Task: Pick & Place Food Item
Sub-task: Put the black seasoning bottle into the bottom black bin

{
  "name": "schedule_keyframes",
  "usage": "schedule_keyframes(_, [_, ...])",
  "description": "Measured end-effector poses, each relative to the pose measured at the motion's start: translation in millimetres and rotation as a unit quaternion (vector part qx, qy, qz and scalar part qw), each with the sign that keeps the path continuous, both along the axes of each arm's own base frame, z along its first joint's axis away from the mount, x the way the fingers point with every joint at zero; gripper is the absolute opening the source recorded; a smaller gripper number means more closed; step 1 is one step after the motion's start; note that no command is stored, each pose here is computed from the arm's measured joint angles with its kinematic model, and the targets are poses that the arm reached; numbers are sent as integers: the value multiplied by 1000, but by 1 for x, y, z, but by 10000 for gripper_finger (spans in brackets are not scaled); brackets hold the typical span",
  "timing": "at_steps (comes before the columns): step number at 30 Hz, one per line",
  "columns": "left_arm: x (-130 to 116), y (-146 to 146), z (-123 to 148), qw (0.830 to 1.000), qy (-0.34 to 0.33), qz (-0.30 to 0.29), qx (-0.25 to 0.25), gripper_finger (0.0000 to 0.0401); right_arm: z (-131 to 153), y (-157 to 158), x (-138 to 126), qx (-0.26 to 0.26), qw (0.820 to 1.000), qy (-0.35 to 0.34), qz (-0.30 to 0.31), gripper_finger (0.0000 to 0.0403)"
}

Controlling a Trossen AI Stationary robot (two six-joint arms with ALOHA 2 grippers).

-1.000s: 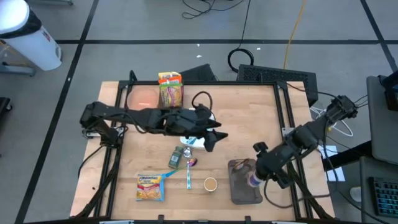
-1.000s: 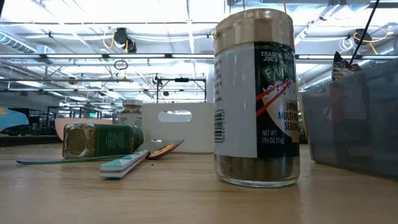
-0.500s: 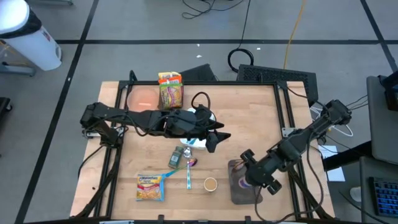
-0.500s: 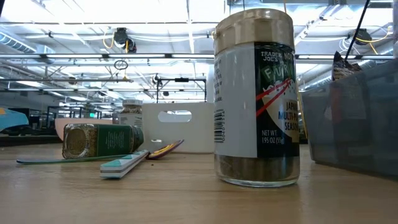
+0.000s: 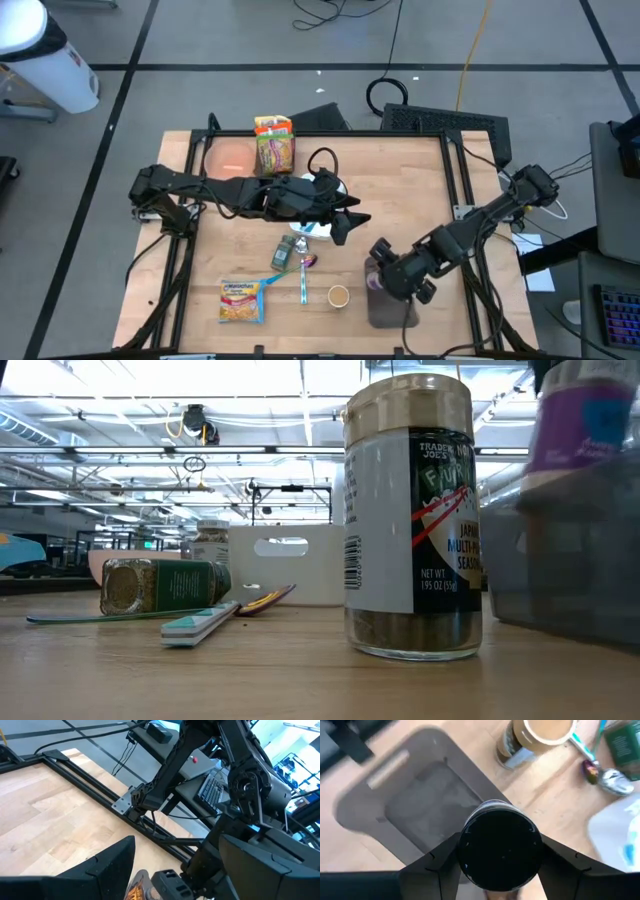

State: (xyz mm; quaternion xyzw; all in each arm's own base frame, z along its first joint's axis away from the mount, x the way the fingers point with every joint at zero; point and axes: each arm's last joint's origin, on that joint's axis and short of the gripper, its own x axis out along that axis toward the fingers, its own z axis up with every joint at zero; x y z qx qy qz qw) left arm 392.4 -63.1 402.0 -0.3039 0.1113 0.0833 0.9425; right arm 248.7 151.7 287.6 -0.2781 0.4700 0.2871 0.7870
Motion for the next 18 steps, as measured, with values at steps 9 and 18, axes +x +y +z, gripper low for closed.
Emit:
schedule_keyframes(9, [0, 0, 0, 1000, 0, 1, -3, 294, -1, 0, -5, -36, 994, 3, 103, 199])
schedule_keyframes(18, [0, 0, 0, 1000, 0, 1, -5, 294, -3, 2, -4, -36, 988, 6, 148, 199])
